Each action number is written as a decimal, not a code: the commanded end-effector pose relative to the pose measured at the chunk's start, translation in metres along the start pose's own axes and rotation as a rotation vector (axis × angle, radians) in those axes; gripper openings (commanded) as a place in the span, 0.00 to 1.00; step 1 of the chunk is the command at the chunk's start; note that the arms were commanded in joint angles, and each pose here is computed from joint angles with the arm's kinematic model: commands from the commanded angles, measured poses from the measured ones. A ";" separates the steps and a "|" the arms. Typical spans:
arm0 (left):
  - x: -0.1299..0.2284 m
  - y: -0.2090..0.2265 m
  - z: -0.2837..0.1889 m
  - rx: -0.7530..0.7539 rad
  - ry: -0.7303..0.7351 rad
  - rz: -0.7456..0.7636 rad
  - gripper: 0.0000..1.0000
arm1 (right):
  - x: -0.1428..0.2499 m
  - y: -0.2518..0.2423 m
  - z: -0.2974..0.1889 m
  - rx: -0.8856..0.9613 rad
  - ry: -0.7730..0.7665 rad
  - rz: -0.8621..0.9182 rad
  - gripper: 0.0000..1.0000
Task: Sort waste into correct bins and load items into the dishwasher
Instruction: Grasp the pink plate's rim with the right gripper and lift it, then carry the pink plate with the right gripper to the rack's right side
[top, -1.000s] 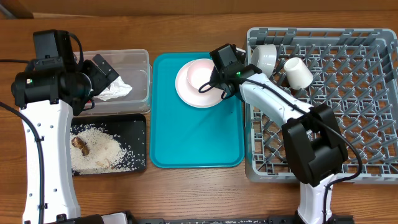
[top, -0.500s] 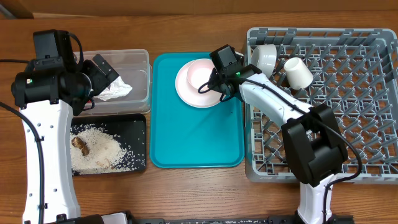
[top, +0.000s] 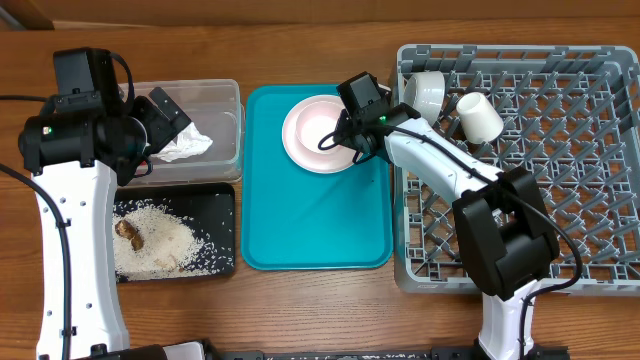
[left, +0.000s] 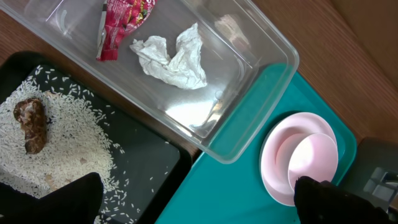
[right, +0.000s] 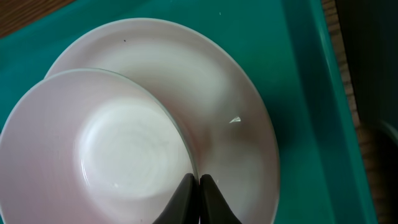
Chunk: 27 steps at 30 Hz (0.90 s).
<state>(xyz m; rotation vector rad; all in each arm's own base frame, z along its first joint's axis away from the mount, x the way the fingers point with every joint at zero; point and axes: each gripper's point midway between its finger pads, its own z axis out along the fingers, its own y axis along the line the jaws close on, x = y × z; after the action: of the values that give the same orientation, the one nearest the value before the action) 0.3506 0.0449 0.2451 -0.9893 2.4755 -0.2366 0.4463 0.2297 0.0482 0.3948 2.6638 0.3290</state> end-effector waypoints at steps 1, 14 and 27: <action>-0.001 0.000 0.002 0.001 0.003 0.017 1.00 | -0.020 0.012 -0.014 -0.039 -0.047 -0.025 0.04; -0.001 0.000 0.002 0.001 0.003 0.017 1.00 | -0.078 -0.010 -0.160 0.038 -0.266 -0.326 0.04; -0.001 0.000 0.002 0.001 0.004 0.017 1.00 | -0.174 -0.211 -0.294 0.775 -0.533 -0.269 0.04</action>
<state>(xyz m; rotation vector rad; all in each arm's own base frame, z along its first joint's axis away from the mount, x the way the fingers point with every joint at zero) 0.3506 0.0449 0.2453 -0.9897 2.4750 -0.2368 0.4380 -0.0065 0.2730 0.1974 2.2742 -0.4445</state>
